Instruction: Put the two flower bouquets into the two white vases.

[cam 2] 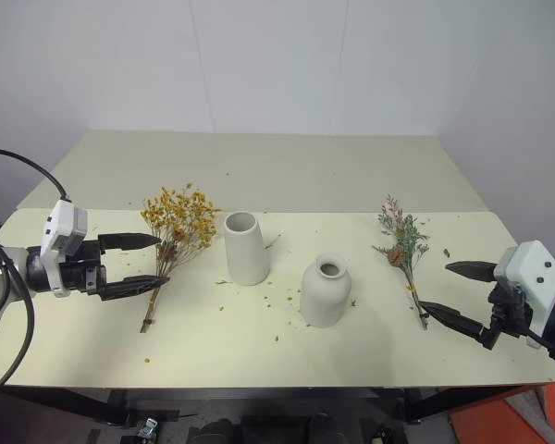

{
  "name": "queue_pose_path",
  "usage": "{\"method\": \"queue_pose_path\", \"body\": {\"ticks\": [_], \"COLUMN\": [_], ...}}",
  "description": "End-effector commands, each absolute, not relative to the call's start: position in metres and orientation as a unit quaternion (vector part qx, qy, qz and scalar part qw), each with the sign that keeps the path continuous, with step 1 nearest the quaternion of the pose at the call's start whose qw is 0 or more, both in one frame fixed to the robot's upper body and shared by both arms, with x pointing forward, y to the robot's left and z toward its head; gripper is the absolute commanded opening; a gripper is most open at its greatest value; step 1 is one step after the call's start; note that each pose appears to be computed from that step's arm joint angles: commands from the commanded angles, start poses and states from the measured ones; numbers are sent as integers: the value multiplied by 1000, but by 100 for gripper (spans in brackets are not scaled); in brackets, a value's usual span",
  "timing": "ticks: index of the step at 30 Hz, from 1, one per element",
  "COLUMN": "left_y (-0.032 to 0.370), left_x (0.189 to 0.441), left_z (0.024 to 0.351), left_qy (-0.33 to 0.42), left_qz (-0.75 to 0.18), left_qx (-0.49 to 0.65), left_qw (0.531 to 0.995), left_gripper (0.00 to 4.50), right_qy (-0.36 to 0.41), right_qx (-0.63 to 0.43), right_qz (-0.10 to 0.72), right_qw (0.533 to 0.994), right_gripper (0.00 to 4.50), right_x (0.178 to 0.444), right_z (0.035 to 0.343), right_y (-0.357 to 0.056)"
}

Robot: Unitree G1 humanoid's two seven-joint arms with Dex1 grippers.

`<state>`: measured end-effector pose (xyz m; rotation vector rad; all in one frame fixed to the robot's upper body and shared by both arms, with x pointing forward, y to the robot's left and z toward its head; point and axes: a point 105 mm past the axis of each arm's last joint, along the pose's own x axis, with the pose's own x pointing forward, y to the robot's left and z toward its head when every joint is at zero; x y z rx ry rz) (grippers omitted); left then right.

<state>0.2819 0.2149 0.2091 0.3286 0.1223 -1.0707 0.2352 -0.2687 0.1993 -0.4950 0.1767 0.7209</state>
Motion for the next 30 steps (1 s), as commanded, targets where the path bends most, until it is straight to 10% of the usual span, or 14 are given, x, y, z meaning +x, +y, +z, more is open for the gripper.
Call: {"method": "queue_pose_path", "body": {"ticks": [1,15,30], "left_y": [214,231,287], "left_x": [280,282,295], "left_z": [217,214,196], "left_qy": [44,66,151], "left_qz": [-507,-470,-187], "left_qx": [166,166,112], "left_qw": [845,864,964], "left_gripper": [450,450,450], "right_qy": [71,64,-48], "right_qx": [-252,-253,-351], "right_qz": [347,358,507], "right_qw": [901,896,786], "right_gripper": [447,447,447], "right_x": [234,233,253], "right_z": [208,212,279], "right_y": [-267,-260,-153]}}
